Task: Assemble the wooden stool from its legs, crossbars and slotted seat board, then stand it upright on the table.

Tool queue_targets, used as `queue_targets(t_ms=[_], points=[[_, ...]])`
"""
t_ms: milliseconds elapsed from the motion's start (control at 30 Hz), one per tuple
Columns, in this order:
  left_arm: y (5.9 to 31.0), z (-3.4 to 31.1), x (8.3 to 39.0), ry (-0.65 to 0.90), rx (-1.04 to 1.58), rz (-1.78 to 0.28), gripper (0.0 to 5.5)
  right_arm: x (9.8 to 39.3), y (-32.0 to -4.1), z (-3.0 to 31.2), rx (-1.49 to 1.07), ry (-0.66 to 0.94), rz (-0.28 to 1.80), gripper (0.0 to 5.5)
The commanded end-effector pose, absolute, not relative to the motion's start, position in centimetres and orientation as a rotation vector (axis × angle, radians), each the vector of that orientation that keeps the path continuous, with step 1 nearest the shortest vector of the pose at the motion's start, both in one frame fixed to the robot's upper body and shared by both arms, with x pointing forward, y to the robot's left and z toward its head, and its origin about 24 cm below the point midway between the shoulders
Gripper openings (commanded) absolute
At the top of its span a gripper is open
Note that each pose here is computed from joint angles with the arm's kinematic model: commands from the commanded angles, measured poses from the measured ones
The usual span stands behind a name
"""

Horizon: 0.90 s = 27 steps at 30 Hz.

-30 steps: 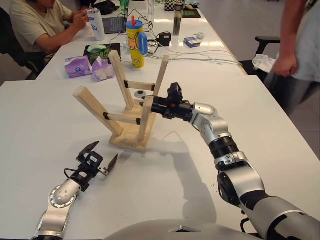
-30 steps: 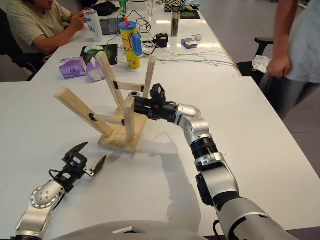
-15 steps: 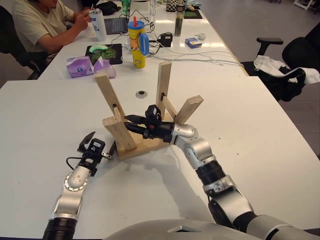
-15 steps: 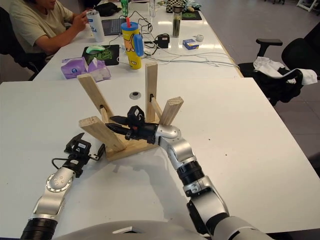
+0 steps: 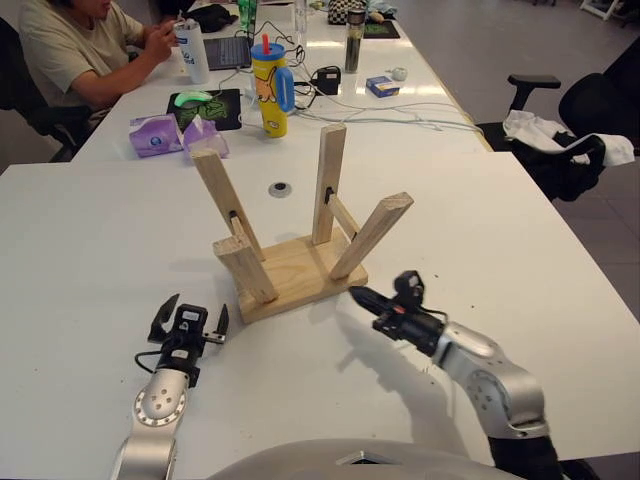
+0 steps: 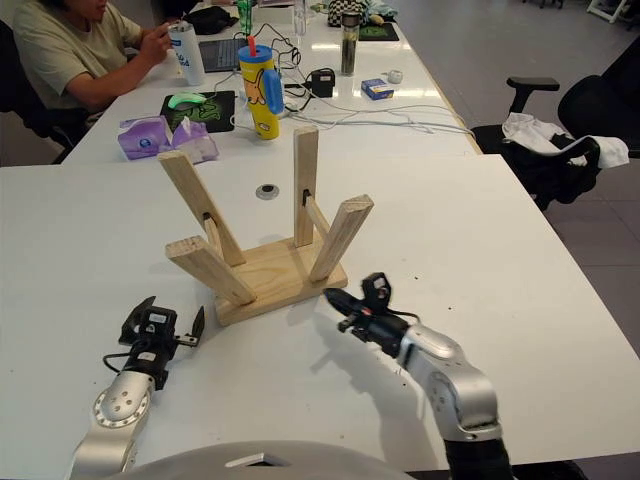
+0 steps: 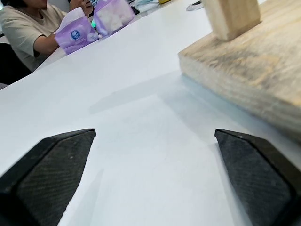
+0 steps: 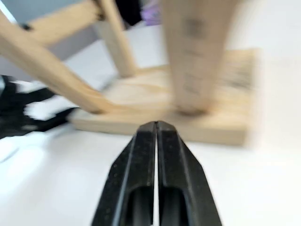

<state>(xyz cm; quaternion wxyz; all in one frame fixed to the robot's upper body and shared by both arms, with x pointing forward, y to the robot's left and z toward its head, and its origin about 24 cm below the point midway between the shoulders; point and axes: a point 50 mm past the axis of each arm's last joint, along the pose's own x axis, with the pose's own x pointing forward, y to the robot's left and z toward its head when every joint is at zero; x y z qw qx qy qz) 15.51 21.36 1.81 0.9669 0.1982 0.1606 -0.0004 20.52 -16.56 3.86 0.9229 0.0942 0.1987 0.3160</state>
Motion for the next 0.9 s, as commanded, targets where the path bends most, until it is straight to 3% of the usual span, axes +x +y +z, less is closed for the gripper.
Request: queue_targets(t_ms=[33,267,500,700,900], points=[[21.8,0.7,14.6,0.412,0.443,-0.039,4.74,23.0,-19.6,2.2,0.036,0.42,0.494,0.02],[20.9,0.6,15.5,0.403,0.503,-0.236,4.74,26.3,-18.4,0.3,-0.107,0.447,0.544,0.02],[20.4,1.2,16.2,0.388,0.54,-0.375,4.74,25.1,-16.9,-0.2,-0.089,0.487,0.612,0.02],[18.7,1.6,17.4,0.34,0.487,-0.433,4.74,25.0,-14.0,0.5,-0.015,0.45,0.738,0.02],[16.3,4.6,18.9,0.19,0.337,-0.542,4.74,26.1,-12.5,3.1,0.05,0.37,0.83,0.02]])
